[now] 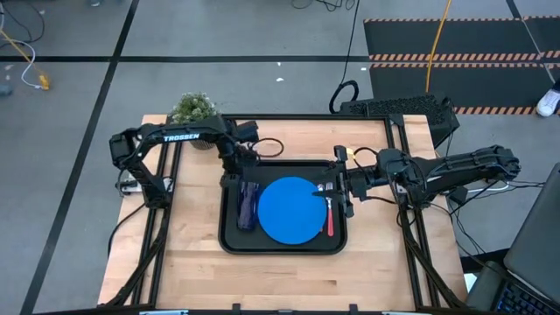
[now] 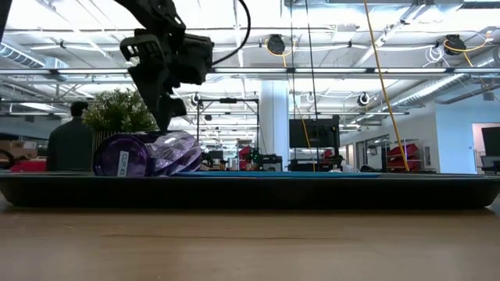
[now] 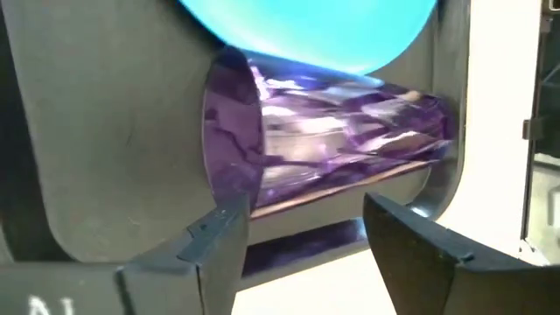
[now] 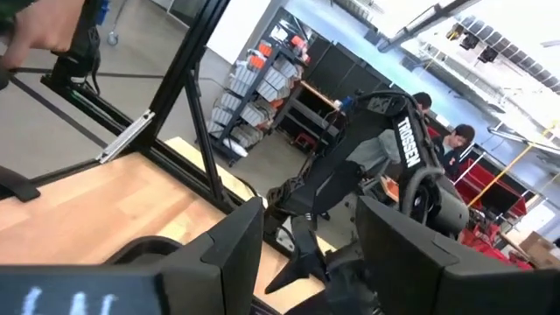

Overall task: Pick and place plate/cup/fork/spoon on tray
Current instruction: Put the violet cup on the black tray to the upper left of the blue plate

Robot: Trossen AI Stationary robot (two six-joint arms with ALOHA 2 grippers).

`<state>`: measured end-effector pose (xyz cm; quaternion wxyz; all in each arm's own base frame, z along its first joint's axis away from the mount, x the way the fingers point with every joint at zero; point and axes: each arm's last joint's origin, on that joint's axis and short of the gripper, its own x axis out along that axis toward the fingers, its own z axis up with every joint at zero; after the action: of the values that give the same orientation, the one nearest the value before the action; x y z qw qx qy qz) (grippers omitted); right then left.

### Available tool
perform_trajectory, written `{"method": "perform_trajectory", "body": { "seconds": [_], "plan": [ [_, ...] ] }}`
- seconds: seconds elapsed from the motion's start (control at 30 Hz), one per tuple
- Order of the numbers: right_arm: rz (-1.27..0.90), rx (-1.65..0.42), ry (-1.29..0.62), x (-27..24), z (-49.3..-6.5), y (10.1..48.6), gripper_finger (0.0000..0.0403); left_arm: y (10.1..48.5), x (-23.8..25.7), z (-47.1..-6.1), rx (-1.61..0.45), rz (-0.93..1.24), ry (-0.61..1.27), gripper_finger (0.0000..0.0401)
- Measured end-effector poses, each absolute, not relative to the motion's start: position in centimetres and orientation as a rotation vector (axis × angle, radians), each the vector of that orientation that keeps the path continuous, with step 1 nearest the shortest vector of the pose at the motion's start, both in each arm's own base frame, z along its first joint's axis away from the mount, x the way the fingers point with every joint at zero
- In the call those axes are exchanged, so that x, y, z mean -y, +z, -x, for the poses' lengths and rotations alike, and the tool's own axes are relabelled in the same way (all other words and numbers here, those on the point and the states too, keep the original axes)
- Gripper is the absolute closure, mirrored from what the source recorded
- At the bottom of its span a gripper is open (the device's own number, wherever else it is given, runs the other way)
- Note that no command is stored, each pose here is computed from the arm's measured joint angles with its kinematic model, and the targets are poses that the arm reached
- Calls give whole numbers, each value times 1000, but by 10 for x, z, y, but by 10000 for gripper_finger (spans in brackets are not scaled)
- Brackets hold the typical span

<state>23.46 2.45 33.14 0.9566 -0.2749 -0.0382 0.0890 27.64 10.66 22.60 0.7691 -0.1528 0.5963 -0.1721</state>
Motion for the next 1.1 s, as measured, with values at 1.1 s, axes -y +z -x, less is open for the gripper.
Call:
{"method": "perform_trajectory", "body": {
  "seconds": [1.1],
  "plan": [
    [525, -15, 105, -1, -236, 325, 227, 195, -90, -293, -1248, 526, -678, 249]
  ]
}}
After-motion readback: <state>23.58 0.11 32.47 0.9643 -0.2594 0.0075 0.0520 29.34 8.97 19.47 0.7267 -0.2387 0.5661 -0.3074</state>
